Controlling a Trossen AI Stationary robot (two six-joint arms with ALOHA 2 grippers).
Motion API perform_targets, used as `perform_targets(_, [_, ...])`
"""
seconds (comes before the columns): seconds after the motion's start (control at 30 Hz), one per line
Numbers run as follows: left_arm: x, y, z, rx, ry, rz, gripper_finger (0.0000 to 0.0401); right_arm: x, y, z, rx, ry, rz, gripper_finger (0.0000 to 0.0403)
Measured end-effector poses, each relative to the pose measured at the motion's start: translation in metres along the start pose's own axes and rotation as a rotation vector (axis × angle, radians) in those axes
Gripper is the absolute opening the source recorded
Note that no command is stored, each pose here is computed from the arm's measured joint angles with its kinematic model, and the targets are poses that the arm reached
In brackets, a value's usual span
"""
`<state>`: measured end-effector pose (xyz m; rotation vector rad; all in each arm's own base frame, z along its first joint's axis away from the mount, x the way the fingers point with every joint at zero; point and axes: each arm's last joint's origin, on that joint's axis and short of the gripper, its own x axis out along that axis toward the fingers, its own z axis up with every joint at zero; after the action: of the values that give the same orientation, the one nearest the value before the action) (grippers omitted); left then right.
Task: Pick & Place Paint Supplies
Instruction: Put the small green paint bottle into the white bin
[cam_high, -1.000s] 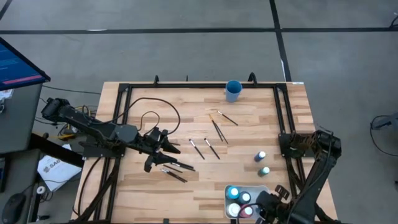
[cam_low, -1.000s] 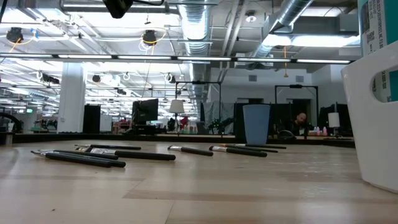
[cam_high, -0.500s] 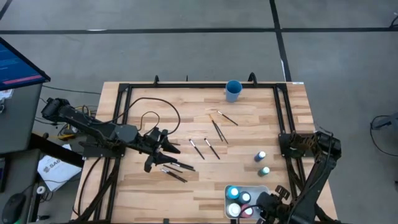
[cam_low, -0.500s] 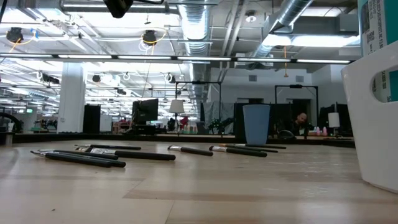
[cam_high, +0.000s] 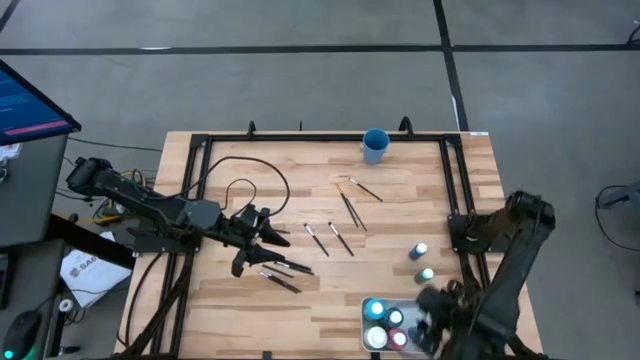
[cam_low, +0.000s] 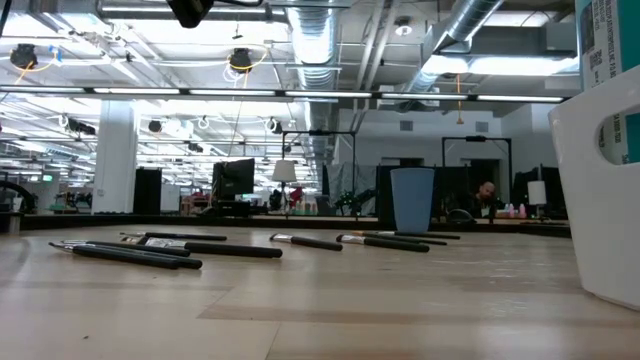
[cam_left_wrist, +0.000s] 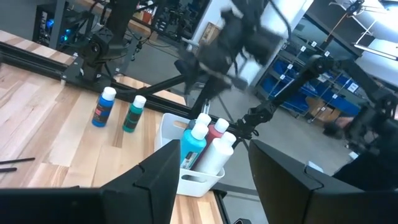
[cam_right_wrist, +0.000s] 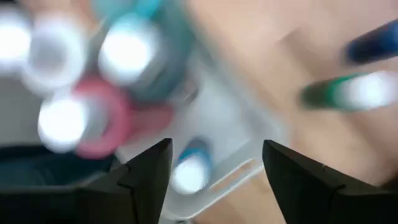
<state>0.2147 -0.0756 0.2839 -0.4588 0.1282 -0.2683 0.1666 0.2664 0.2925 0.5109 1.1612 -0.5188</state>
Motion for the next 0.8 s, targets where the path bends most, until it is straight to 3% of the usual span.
perform_targets(0.2, [0.000, 0.000, 0.000, -0.001, -0.003, 0.003, 0.0182, -0.036, -0.049, 0.049, 0.112, 0.017, -0.083, 0.0245])
perform_targets(0.37, [0.000, 0.000, 0.001, -0.001, -0.007, 0.001, 0.0182, -0.032, -0.071, 0.077, 0.246, 0.118, -0.107, 0.0244])
perform_targets(0.63, [0.000, 0.000, 0.001, -0.002, -0.007, 0.000, 0.0182, 0.009, -0.087, 0.074, 0.320, 0.218, -0.281, 0.0244])
perform_targets(0.8, [0.000, 0.000, 0.001, -0.002, -0.007, 0.000, 0.0182, 0.027, -0.084, 0.072, 0.338, 0.223, -0.211, 0.0244])
